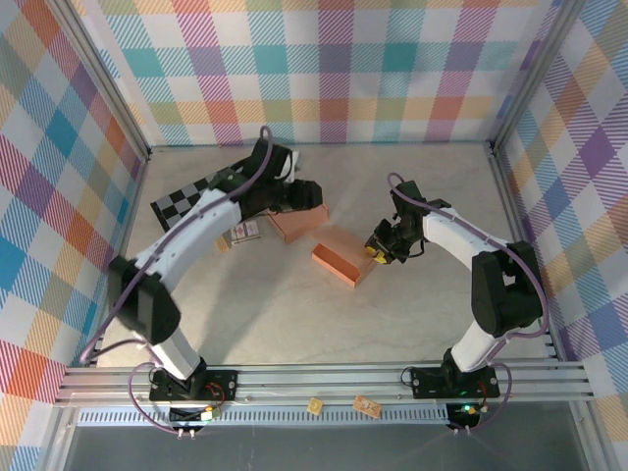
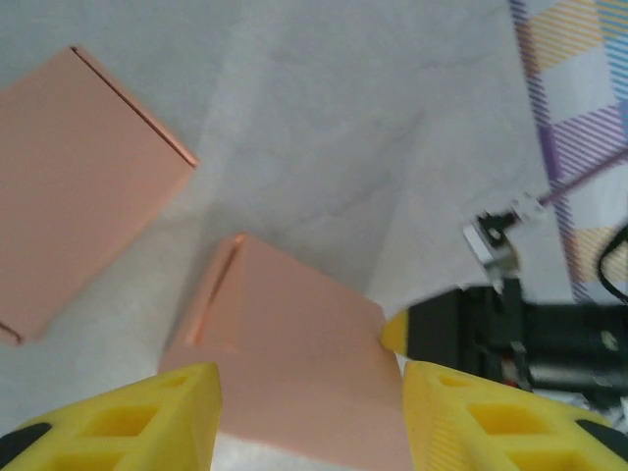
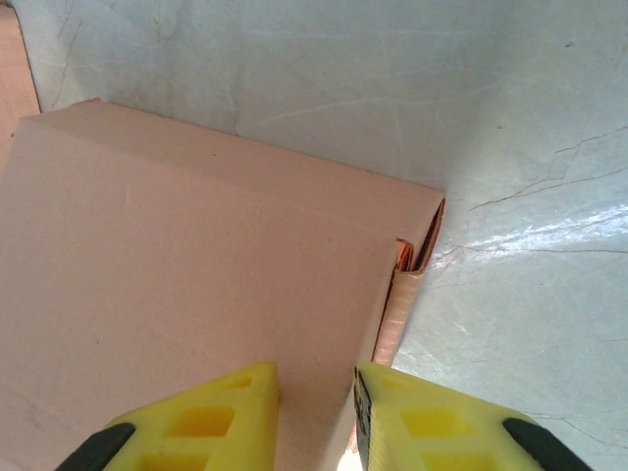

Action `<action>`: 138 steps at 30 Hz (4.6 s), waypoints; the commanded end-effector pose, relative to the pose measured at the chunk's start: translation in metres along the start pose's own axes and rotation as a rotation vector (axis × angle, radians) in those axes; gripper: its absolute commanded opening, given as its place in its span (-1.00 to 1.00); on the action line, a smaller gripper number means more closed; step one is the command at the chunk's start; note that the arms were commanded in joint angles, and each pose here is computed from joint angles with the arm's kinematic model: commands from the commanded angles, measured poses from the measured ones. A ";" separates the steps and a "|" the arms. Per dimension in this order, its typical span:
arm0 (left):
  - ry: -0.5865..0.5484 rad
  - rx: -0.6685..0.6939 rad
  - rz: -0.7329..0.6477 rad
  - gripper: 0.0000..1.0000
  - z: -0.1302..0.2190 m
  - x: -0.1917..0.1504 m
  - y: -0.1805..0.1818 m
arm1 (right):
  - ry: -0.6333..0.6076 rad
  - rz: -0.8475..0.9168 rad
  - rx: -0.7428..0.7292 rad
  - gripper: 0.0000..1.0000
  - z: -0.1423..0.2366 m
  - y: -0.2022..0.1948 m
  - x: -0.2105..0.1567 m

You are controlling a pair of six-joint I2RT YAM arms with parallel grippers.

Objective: Fold the paper box

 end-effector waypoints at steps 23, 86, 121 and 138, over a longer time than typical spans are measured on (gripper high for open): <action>0.447 -0.037 -0.083 -0.27 -0.102 -0.075 0.015 | -0.009 0.033 -0.015 -0.46 0.002 0.006 0.001; 0.425 -0.104 0.102 -0.30 -0.120 -0.138 0.054 | 0.146 0.047 -0.005 -0.24 -0.036 -0.034 0.001; 0.309 -0.231 0.148 -0.41 -0.118 -0.129 0.046 | 0.321 0.205 0.207 0.27 -0.030 -0.033 0.003; 0.342 -0.203 0.164 -0.66 -0.115 -0.148 0.065 | 0.366 0.272 0.347 0.33 -0.029 -0.020 -0.003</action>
Point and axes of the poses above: each hand's point on the last joint's axis, 136 mm out from that joint toward the fingers, its own z axis back along the fingers, its own y axis along the line the jaws close on, x = y × z, the point moved 3 cm from there along z, back along the fingers, and after that the axes turned 14 degrees about -z, right-handed, at the moved point
